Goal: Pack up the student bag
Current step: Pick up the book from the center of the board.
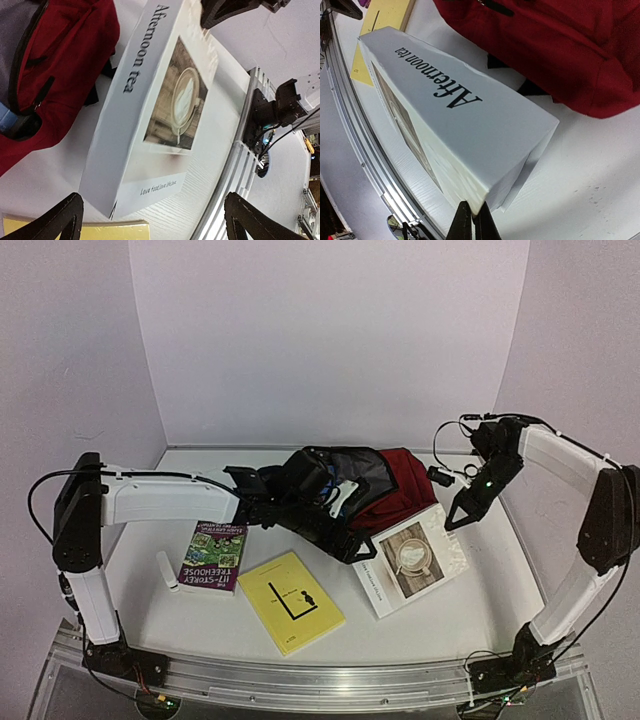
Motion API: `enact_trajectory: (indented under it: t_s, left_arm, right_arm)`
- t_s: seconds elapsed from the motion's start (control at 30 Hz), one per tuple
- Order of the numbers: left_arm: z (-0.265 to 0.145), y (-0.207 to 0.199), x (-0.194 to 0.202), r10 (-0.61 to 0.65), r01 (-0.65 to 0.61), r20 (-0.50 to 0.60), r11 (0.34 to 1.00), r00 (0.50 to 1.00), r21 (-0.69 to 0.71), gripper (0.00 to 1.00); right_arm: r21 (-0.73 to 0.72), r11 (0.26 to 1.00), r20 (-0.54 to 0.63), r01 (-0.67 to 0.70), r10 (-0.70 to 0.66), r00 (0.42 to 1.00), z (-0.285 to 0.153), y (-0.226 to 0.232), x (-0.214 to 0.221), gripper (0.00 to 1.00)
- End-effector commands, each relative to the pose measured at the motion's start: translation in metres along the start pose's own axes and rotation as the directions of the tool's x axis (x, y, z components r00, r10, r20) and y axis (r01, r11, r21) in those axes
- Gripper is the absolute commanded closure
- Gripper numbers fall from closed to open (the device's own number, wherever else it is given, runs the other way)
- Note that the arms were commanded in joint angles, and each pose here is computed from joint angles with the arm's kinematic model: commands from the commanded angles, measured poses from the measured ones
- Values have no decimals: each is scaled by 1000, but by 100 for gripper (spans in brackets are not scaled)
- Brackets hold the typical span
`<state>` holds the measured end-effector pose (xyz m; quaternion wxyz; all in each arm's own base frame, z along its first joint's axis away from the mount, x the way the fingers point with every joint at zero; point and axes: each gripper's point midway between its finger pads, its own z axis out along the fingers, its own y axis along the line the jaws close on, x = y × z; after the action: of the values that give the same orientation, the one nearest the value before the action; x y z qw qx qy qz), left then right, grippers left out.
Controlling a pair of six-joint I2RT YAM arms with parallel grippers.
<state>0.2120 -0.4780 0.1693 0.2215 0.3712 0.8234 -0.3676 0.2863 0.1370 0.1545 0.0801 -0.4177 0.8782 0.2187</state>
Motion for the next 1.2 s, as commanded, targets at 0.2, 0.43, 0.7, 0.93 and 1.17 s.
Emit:
enact_trajectory:
  t_s: [0.2,0.43,0.7,0.93,1.17]
  left_arm:
    - [-26,-12,-17,68,-62,-51,992,996,108,0]
    - [-3,-10,-17,79,-57,-107,979,991,195,0]
    - [12,-29,-8,105,-33,-169,923,980,383,9]
    - [13,-42,3,91,17,-191,866,977,500,52]
    - [11,-28,0,25,35,-128,894,992,446,94]
  right_arm:
    - [122,970,16,212,-216,976,-31,32,-30,100]
    - [133,937,-8,322,-324,946,-26,60,-36,100]
    - [160,907,-13,389,-392,920,-26,78,-41,100]
    - [184,893,-20,410,-414,910,-25,81,-48,100]
    - [235,900,68,367,-392,917,-39,81,-74,99]
